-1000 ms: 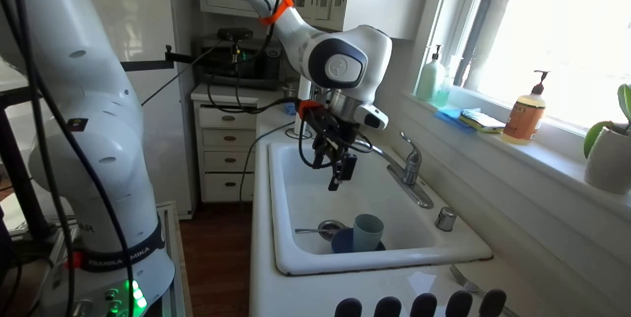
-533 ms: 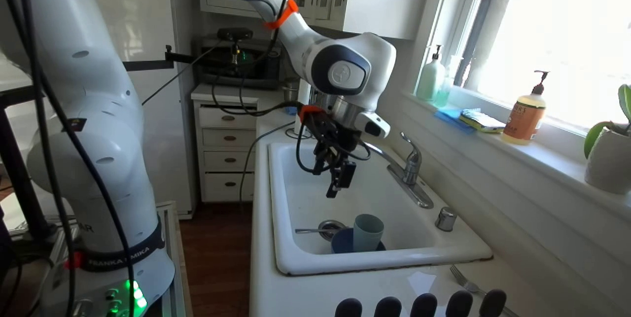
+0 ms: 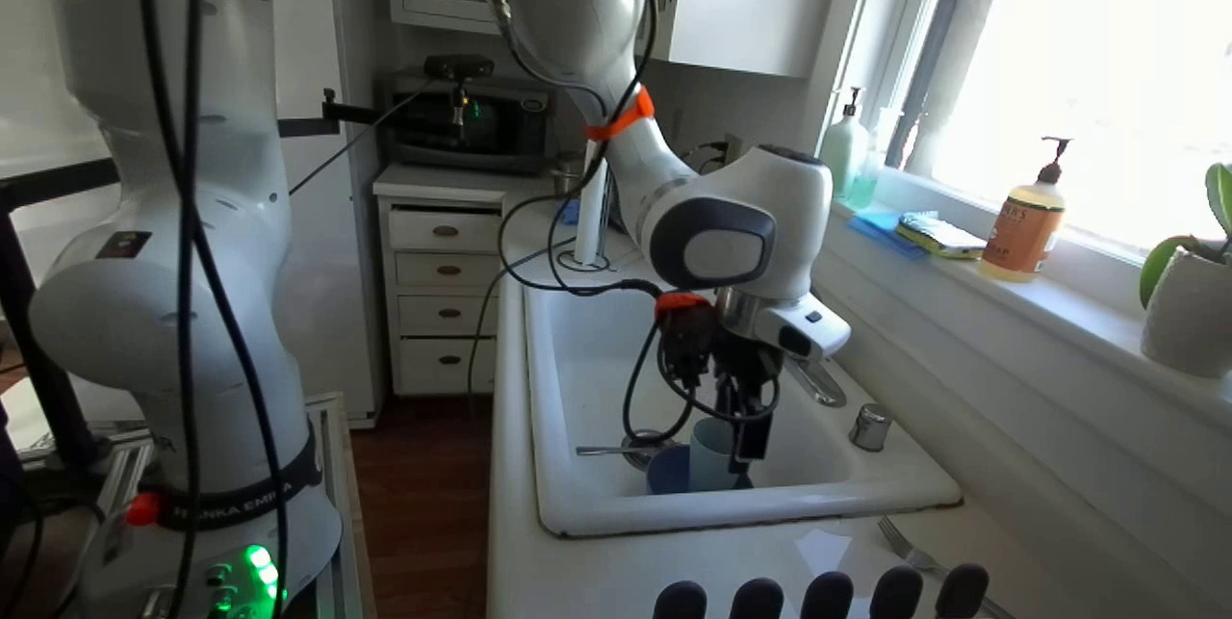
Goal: Remove the cups from the blue bowl in the sink, put it on the counter, move the faucet head to the right and then open the tap
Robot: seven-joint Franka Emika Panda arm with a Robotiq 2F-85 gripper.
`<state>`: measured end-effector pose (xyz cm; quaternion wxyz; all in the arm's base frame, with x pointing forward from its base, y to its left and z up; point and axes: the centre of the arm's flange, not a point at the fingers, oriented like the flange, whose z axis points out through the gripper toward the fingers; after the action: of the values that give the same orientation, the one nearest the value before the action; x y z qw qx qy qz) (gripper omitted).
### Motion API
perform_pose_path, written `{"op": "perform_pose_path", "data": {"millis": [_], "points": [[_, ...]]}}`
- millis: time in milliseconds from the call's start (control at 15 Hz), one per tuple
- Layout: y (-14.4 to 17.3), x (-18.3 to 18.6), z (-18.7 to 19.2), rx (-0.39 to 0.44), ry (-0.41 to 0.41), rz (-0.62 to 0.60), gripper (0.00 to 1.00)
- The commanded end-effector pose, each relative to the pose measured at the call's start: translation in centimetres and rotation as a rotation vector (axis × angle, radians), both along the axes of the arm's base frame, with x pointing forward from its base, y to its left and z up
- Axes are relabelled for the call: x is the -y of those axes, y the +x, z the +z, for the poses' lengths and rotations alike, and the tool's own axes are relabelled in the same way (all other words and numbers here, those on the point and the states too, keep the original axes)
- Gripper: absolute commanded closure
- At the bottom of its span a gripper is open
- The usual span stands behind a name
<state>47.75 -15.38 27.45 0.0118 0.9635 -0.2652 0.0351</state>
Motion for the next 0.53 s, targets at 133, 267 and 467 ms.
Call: {"op": "perform_pose_path", "data": {"millis": [133,267,467], "points": [[5.5,0.0,-2.3,0.16,-0.037,-0.092,0.0],[3.6,0.0,-1.6,0.13,-0.039,-0.054,0.0],[3.6,0.1,-1.7,0.128,-0.04,-0.054,0.0]]}}
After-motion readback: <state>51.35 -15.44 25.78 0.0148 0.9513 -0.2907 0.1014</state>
